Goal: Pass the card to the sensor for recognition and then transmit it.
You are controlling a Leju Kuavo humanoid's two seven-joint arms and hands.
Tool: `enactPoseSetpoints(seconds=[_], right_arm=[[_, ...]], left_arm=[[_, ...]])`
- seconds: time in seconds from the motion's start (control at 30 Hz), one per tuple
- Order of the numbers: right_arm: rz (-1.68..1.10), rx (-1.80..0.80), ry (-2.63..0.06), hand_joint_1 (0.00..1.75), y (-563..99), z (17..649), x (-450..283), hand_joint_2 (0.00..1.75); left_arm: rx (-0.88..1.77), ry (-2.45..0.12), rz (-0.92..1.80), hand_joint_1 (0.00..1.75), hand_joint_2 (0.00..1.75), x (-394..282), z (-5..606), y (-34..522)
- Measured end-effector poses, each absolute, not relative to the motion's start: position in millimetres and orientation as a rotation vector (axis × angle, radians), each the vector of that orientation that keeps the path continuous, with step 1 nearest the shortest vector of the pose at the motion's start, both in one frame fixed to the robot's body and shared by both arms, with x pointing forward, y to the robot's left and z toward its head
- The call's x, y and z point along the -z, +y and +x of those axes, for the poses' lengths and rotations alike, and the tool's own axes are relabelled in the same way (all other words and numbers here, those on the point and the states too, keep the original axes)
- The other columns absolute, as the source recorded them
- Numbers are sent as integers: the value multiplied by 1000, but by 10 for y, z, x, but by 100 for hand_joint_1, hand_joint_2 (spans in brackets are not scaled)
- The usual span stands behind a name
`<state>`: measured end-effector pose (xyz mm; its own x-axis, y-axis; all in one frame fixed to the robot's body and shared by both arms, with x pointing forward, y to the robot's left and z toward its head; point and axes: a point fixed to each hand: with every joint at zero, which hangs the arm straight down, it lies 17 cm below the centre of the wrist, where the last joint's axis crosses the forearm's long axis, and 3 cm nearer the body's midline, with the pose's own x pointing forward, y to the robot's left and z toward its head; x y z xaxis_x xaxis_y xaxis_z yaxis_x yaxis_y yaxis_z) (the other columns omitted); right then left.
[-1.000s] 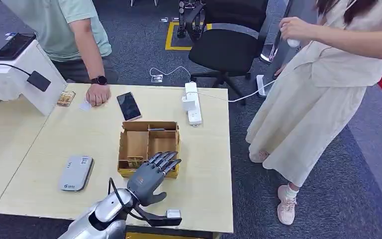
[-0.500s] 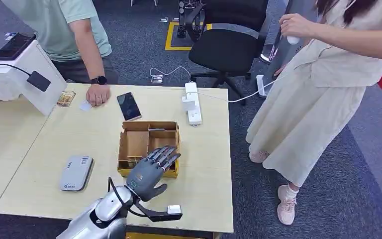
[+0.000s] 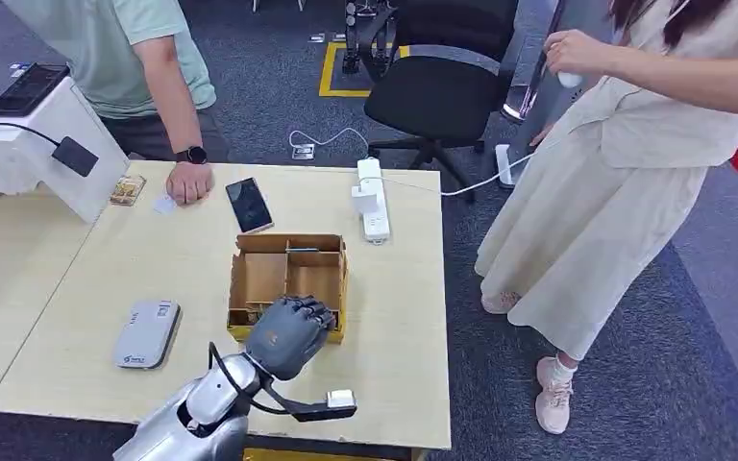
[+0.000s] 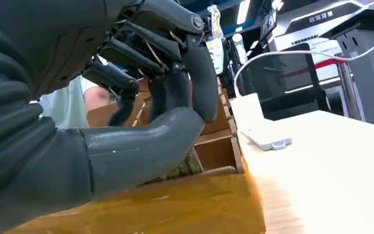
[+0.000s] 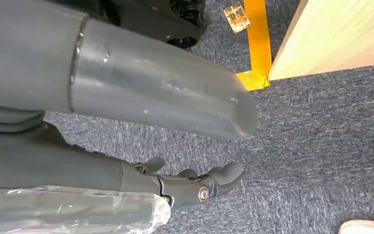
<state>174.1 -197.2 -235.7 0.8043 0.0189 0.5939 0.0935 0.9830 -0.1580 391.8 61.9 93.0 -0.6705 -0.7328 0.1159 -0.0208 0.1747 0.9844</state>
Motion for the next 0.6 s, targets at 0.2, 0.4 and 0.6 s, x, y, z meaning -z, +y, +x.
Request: enactPoseSetpoints(seconds=[0.2,0.4,0.6], right_arm=[[-183,43,-635,0,-1972,1739,2358,0],[-185,47,-633,0,-1978,1736,2360,0],[-193,49,-627,0,-1994,1724,2366,0]], left_arm=[[1557,-1845,674,175,175,-894,3909,590],[1565,-1847,608,175,175,-858,3838,488],[1555,-1852,581,175,175,-868,3816,430]])
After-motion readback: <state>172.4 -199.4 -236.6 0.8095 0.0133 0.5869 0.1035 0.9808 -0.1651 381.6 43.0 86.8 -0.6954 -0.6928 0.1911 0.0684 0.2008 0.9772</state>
